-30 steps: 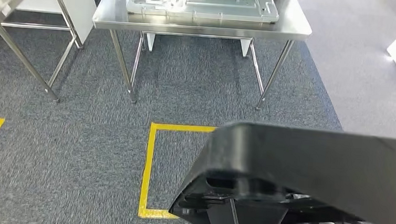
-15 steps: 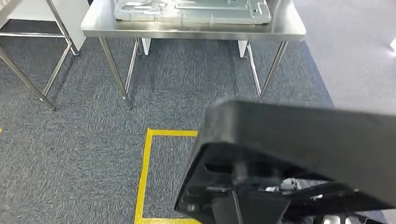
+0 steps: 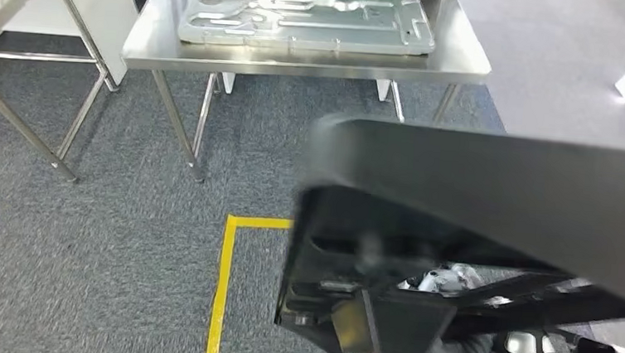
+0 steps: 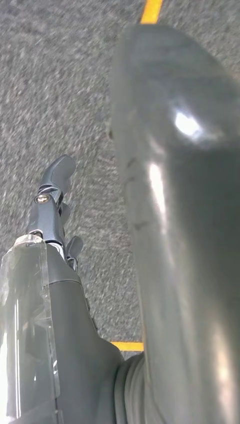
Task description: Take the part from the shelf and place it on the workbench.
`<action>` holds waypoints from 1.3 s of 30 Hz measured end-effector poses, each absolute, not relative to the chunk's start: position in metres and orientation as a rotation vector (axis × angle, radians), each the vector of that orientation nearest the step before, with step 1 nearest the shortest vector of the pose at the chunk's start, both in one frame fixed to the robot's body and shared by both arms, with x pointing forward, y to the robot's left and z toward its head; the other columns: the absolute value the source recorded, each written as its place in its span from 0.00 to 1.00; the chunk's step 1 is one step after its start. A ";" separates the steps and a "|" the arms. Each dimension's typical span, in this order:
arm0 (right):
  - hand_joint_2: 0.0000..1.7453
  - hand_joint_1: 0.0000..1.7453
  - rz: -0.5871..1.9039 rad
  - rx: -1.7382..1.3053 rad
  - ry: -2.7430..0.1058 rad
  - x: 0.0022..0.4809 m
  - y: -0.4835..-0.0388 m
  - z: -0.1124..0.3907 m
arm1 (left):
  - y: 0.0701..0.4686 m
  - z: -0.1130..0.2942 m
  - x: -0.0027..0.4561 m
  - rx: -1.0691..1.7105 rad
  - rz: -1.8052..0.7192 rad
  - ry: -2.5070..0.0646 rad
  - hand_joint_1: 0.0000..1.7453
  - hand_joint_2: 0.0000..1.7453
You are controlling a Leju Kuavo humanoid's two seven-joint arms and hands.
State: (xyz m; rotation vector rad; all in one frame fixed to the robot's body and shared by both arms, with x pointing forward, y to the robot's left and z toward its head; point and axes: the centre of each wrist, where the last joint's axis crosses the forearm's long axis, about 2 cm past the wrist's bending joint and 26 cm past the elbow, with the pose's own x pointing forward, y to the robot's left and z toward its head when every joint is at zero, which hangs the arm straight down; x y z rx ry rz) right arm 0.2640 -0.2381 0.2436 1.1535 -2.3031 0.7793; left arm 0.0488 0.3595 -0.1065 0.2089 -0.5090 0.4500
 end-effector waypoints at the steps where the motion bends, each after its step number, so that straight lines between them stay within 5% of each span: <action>1: 1.00 0.99 0.780 1.154 -2.304 0.264 -0.238 0.244 | 0.359 -0.107 0.049 0.209 0.451 -0.510 0.00 0.00; 39: 1.00 0.99 0.828 1.040 -2.348 0.248 -0.210 0.244 | 0.361 -0.107 0.046 0.196 0.452 -0.513 0.00 0.00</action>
